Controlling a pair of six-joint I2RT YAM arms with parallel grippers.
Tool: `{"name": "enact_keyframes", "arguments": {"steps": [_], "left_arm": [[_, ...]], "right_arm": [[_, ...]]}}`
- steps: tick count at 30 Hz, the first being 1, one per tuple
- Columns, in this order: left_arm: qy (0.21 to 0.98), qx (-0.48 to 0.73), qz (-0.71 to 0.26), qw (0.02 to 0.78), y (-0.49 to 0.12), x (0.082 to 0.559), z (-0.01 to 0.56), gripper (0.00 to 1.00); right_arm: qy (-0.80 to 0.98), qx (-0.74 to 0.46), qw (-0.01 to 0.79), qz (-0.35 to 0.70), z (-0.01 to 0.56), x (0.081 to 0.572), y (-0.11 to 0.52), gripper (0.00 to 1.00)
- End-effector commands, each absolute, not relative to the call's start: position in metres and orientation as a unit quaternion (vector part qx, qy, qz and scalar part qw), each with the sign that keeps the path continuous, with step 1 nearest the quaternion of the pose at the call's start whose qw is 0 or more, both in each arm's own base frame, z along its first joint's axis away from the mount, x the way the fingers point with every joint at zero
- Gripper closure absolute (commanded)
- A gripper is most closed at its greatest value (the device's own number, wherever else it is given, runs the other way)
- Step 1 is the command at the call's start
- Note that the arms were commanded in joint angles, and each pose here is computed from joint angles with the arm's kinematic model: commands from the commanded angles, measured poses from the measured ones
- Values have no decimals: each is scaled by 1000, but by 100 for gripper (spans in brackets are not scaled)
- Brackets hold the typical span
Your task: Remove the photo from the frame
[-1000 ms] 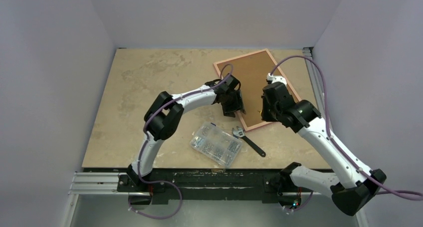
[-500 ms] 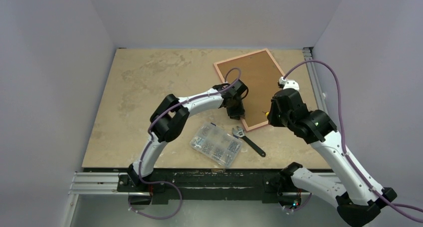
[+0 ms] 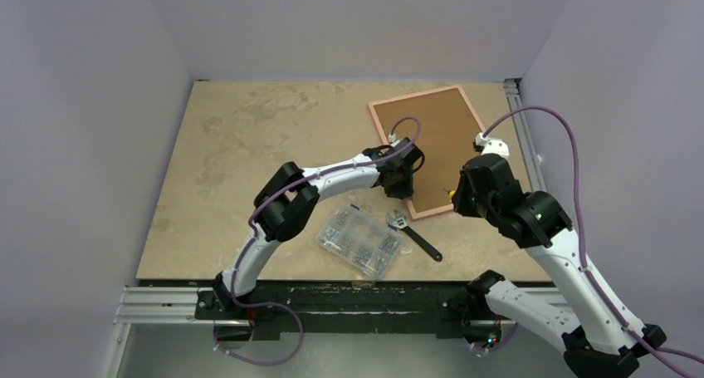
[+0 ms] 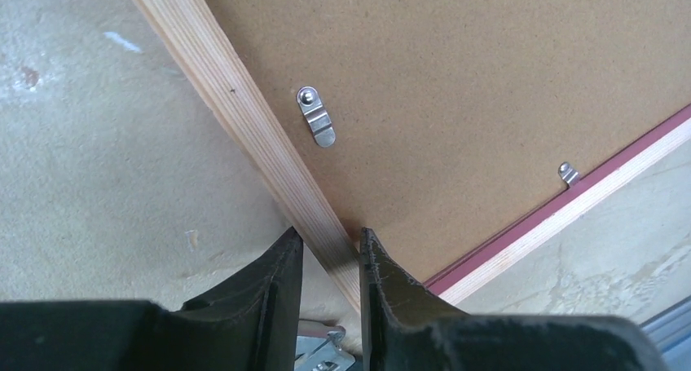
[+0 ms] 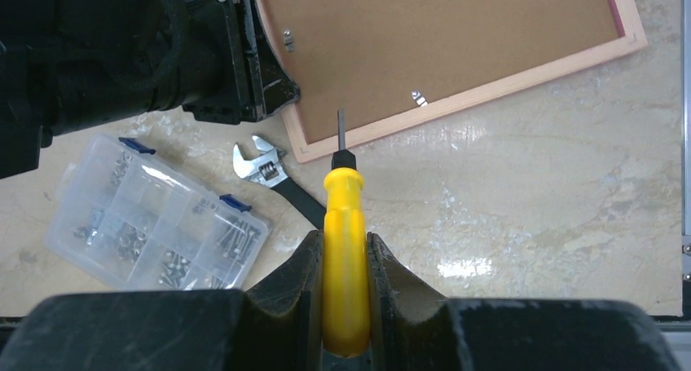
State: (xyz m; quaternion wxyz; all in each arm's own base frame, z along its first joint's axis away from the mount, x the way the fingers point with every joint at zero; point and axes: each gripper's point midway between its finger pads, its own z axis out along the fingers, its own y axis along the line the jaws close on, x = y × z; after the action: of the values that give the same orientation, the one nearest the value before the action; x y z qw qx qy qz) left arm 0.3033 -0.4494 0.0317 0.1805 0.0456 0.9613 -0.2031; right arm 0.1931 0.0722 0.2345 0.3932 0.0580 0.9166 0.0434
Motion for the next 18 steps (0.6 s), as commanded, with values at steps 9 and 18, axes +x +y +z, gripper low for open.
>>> {"name": "enact_keyframes", "arguments": {"steps": [9, 18], "left_arm": [[943, 216, -146, 205, -428, 310, 14, 100], [916, 317, -71, 233, -389, 338, 29, 100]], "right_arm": [[923, 64, 379, 21, 224, 203, 74, 100], [930, 54, 364, 15, 211, 210, 80, 100]]}}
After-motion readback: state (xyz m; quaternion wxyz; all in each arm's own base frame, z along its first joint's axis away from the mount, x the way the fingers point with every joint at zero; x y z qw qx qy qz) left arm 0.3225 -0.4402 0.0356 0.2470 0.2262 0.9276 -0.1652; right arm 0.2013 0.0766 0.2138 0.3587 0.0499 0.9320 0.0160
